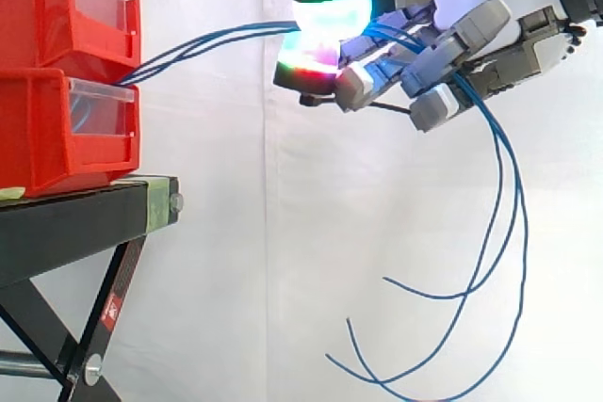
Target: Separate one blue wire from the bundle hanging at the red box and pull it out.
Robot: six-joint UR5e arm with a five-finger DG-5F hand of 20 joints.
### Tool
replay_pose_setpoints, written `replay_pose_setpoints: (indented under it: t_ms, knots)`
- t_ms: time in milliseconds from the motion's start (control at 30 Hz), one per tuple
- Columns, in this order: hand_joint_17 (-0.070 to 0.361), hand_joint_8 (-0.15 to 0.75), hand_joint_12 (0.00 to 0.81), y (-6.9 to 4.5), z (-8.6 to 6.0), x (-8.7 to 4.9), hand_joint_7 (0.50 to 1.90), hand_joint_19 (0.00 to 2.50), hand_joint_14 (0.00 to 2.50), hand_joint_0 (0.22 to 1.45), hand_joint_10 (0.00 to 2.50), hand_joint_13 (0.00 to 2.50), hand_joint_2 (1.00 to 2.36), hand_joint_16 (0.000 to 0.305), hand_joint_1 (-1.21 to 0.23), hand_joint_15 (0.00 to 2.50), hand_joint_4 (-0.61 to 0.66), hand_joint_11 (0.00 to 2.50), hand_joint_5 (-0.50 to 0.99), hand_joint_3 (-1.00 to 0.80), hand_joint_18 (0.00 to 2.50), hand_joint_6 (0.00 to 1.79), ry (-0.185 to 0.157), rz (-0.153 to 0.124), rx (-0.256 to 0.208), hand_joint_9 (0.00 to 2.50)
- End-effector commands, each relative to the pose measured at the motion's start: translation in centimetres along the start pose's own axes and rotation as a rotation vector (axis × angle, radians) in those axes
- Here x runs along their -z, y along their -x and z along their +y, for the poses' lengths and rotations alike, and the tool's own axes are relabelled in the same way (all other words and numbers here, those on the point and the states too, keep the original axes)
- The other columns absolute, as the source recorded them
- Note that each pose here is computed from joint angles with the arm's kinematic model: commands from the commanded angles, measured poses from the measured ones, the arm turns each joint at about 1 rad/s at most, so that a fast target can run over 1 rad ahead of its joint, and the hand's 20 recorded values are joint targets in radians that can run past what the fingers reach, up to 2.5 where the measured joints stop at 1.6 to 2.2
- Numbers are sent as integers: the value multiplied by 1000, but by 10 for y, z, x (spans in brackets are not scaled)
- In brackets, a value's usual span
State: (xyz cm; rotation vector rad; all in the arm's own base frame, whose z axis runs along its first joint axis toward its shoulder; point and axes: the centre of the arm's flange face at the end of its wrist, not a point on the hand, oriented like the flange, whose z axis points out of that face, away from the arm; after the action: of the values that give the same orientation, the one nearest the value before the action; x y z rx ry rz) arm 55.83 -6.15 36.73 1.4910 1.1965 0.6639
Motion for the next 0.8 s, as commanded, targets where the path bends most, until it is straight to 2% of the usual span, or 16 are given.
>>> replay_pose_setpoints:
  t_ms: [0, 133, 267, 433, 633, 767]
  knots:
    - [92, 261, 269, 0, 0, 0, 989, 1205, 2500, 794, 1, 1234, 1001, 41, -800, 419, 120, 1609, -258, -489, 1127, 878, 1, 0, -1, 884]
    - [82, 259, 264, 0, 0, 0, 990, 1414, 2500, 896, 0, 1207, 1012, 36, -756, 307, 79, 1640, -248, -378, 1008, 882, 0, 0, 1, 929]
    - [78, 253, 263, 0, 0, 0, 1004, 1471, 2500, 898, 116, 1179, 1016, 35, -752, 285, 79, 1629, -251, -337, 1000, 881, -1, 0, 1, 816]
    - [84, 248, 272, 0, 0, 0, 1014, 1322, 2500, 838, 56, 1176, 1000, 37, -841, 398, 80, 1663, -264, -500, 1067, 873, 0, 0, 1, 737]
    - [89, 246, 271, 0, 0, 0, 1012, 1248, 2500, 759, 18, 1190, 1000, 40, -902, 442, 83, 1656, -267, -500, 1120, 865, 0, 0, 0, 732]
    - [87, 253, 266, 0, 0, 0, 1007, 1269, 2500, 669, 0, 1194, 1000, 38, -870, 429, 93, 1675, -266, -500, 1122, 861, 1, 0, -1, 774]
